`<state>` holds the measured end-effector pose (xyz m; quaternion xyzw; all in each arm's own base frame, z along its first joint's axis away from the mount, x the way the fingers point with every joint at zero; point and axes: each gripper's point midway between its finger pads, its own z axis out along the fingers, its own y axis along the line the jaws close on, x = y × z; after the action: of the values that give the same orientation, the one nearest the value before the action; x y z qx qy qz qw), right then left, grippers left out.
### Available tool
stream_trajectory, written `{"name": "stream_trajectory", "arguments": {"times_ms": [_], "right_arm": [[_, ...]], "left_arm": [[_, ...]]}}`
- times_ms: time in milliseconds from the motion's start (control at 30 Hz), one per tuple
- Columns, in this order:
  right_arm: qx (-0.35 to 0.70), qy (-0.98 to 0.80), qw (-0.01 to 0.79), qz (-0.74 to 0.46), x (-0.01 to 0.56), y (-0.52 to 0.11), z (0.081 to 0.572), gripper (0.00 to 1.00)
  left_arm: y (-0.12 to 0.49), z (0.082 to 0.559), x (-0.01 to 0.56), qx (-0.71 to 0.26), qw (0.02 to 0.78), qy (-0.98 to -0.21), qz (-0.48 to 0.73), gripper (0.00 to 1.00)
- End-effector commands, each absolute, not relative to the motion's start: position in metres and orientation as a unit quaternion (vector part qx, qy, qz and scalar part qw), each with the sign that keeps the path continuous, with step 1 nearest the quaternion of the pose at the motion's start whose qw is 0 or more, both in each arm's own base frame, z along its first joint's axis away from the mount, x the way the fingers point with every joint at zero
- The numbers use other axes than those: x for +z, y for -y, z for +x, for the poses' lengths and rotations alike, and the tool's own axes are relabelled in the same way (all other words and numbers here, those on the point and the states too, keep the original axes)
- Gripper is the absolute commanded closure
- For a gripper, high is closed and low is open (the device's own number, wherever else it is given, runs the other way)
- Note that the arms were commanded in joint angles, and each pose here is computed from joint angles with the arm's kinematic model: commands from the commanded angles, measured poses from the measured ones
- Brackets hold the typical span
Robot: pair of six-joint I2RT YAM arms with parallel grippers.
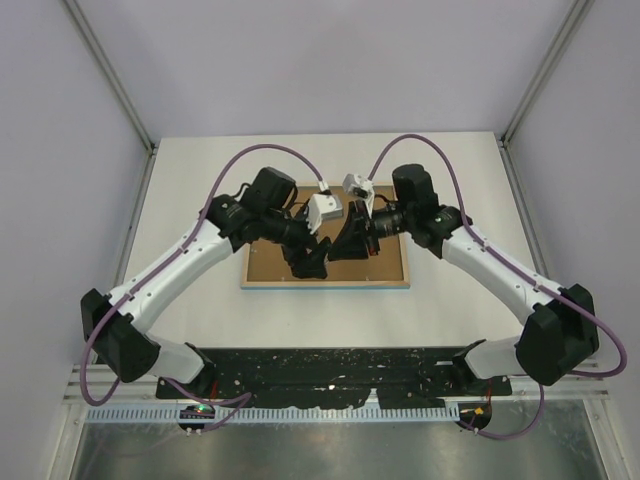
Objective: Take the photo out of the frame
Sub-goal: Pick up the screwdriver from the center of the board, then adjust the photo frame at the center of the board.
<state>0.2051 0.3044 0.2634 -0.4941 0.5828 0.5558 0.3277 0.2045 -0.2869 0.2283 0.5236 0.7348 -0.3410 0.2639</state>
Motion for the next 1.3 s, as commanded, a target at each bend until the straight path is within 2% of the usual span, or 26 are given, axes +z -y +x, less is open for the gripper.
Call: {"name": "stream_trajectory", "arguments": {"times_ms": [0,100,333,600,700,867,1267], "right_arm": [[0.516,-0.569,0.378,-0.517,0.284,-0.295,0.207,0.92],[0.491,-0.578,0.401,-0.514,0.284,-0.285,0.217,0.92],[0.446,-0.607,0.448,-0.482,0.284,-0.244,0.245,0.92],[0.311,-0.666,0.537,-0.415,0.285,-0.203,0.283,0.92],[0.265,-0.674,0.568,-0.39,0.288,-0.186,0.295,0.92],[0.261,-0.68,0.575,-0.372,0.281,-0.176,0.298,0.92],[0.267,-0.68,0.577,-0.366,0.279,-0.175,0.299,0.92]], "left_arm": [[0.277,0.212,0.256,-0.315,0.33,-0.715,0.53,0.13],[0.258,0.217,0.265,-0.287,0.361,-0.714,0.527,0.0],[0.168,0.261,0.295,-0.176,0.45,-0.75,0.452,0.0],[0.088,0.279,0.268,-0.07,0.483,-0.806,0.335,0.0],[0.085,0.274,0.246,-0.081,0.484,-0.811,0.319,0.0],[0.085,0.27,0.218,-0.104,0.476,-0.813,0.318,0.0],[0.097,0.255,0.223,-0.155,0.486,-0.793,0.333,0.0]]}}
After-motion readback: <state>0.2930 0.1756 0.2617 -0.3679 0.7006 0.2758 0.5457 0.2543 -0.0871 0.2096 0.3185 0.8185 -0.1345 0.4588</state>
